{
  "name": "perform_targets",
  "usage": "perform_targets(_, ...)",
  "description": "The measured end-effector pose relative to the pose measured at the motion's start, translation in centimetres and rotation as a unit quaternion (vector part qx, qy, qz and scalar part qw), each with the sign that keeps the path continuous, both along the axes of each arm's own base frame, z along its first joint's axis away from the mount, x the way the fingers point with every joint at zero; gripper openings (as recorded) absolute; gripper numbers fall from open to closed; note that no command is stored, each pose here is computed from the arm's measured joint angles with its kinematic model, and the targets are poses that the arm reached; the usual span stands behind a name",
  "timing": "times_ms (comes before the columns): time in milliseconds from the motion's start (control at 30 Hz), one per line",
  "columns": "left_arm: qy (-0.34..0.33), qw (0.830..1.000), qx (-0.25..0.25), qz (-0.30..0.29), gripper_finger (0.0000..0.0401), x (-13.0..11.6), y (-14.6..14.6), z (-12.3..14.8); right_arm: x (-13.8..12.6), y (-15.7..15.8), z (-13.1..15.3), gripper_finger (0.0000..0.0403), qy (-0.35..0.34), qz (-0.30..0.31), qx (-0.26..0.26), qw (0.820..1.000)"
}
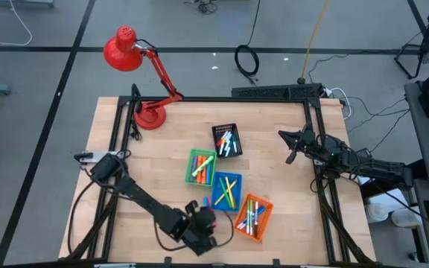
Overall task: Pick & Place Markers
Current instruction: Put the blue highlighter into the green basket
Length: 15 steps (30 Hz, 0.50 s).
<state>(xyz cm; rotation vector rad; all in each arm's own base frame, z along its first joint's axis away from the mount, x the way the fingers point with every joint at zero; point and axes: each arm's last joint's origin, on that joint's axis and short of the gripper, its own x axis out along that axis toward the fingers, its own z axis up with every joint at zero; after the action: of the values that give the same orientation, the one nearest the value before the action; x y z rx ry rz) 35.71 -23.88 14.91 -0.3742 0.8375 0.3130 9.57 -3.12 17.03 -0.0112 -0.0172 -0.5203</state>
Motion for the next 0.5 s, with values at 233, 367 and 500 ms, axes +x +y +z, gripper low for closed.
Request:
perform_targets(233,0.031,0.992,-0.064,0.104,0.0134,0.3,1.8,-0.3,0.0,0.0,0.0,0.0,0.0,0.0,0.0,1.0)
perform_targets(367,0.036,0.99,-0.068,0.121,0.0134,0.2,2.0,-0.4,0.0,0.0,0.0,0.0,0.0,0.0,0.0,1.0)
perform_targets(500,0.048,0.989,-0.071,0.123,0.0134,0.0,2.0,-0.5,0.0,0.0,0.0,0.0,0.0,0.0,0.0,1.0)
